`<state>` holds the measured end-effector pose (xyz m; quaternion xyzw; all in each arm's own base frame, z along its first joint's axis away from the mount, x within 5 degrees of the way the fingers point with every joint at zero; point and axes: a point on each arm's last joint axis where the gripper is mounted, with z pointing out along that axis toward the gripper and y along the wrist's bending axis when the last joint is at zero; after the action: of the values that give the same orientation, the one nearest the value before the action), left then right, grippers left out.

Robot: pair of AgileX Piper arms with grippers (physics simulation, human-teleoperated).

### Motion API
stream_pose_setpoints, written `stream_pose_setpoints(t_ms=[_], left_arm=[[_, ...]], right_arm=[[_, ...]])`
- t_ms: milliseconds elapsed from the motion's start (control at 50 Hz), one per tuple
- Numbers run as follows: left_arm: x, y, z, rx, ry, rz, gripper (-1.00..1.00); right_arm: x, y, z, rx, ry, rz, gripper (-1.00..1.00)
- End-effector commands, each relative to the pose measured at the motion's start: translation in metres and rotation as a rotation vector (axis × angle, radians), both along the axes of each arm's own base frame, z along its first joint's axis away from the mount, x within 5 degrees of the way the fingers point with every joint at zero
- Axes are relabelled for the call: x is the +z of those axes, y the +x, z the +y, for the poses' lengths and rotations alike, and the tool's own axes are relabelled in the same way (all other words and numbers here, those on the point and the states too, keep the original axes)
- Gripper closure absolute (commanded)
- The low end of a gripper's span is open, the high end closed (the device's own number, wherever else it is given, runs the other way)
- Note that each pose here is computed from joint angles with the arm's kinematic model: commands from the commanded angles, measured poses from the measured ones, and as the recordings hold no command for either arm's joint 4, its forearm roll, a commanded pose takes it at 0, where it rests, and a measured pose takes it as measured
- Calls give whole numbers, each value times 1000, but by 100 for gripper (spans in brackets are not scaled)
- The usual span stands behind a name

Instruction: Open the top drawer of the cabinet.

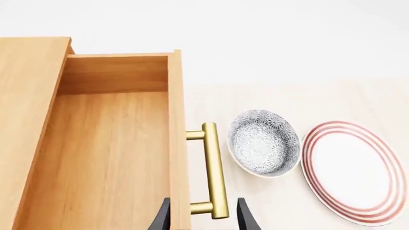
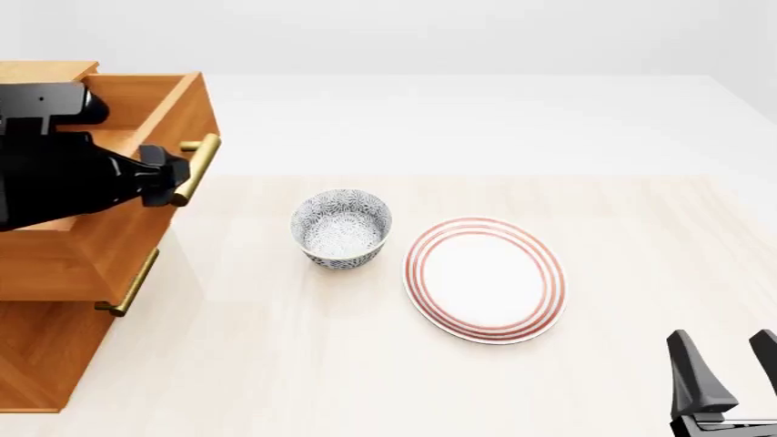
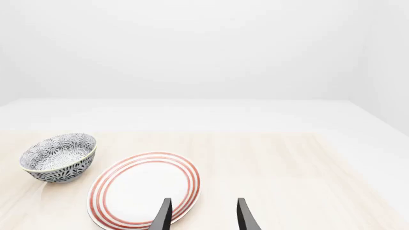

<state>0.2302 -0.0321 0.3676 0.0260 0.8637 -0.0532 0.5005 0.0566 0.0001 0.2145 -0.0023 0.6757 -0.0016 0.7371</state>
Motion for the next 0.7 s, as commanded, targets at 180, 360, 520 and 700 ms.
stream_pose_setpoints(t_ms=[180, 360, 520, 700], left_arm=[[6, -5, -7, -38, 6, -11, -100], [4, -2, -14, -66, 7, -4, -100], [1, 2, -20, -90, 10, 2, -100], [5, 3, -26, -119, 20, -4, -100]], right_arm=[[0, 0, 0, 0, 0, 0, -100], [0, 0, 0, 0, 0, 0, -100], [0, 0, 0, 0, 0, 0, -100], [0, 0, 0, 0, 0, 0, -100]])
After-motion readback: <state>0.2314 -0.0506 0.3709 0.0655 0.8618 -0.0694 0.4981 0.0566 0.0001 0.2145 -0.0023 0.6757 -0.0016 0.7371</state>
